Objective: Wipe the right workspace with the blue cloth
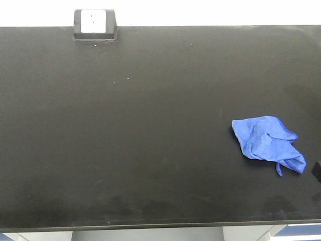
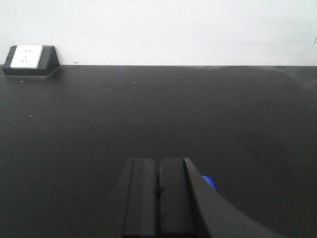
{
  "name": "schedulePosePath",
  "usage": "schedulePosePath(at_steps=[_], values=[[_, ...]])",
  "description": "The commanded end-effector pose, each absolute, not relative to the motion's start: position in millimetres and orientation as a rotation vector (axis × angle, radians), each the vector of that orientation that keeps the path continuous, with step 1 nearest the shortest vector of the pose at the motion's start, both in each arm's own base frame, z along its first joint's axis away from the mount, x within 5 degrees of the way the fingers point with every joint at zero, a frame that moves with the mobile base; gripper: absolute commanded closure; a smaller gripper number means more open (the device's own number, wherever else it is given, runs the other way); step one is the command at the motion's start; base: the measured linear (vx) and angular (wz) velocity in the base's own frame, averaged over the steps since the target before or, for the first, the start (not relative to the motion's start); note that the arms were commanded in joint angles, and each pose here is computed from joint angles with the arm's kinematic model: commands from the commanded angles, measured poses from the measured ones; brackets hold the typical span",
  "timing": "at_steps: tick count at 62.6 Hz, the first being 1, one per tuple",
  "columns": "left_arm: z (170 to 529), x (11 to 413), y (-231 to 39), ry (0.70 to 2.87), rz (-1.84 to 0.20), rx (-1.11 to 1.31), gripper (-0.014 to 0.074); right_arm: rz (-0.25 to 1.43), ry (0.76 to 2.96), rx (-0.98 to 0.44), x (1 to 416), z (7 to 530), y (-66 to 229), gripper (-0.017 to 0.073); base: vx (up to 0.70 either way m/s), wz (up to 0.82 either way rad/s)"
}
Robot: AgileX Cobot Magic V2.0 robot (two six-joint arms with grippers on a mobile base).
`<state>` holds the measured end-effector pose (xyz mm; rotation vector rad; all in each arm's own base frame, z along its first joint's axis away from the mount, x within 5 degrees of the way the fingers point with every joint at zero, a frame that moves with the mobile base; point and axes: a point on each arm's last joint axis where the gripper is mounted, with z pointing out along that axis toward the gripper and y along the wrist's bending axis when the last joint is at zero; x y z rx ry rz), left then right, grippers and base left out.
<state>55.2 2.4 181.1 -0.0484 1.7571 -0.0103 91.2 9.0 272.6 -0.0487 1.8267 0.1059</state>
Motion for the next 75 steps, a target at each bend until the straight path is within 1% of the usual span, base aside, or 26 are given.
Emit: schedulePosePath(at_steps=[1, 15, 25, 30, 44, 50, 56, 75], values=[[179, 56, 1, 1.692, -0.029, -0.04, 0.0599, 0.083, 1.718, -0.029, 94, 290, 7, 0.0567, 0.0, 0.0], [179, 56, 1, 1.692, -0.029, -0.04, 0.0599, 0.079, 1.701, -0.027, 90, 292, 6, 0.0567, 0.0, 0.0], [179, 56, 1, 1.692, -0.029, -0.04, 0.0599, 0.057, 1.649, 0.012, 79, 282, 3, 0.0567, 0.0, 0.0], [179, 56, 1, 1.692, -0.029, -0.04, 0.0599, 0.062, 1.608, 0.039, 75, 268, 1, 0.0567, 0.0, 0.0], [179, 56, 1, 1.692, -0.029, -0.04, 0.0599, 0.06, 1.49, 0.067, 61, 200, -1, 0.0567, 0.0, 0.0], [179, 56, 1, 1.693, -0.03, -0.041, 0.0599, 0.031, 1.537, 0.023, 57, 196, 0, 0.0567, 0.0, 0.0], [179, 56, 1, 1.693, -0.029, -0.04, 0.0599, 0.034, 1.581, 0.023, 57, 191, 1, 0.0567, 0.0, 0.0], [179, 56, 1, 1.694, -0.029, -0.04, 0.0599, 0.038, 1.584, 0.026, 57, 191, 1, 0.0567, 0.0, 0.0]])
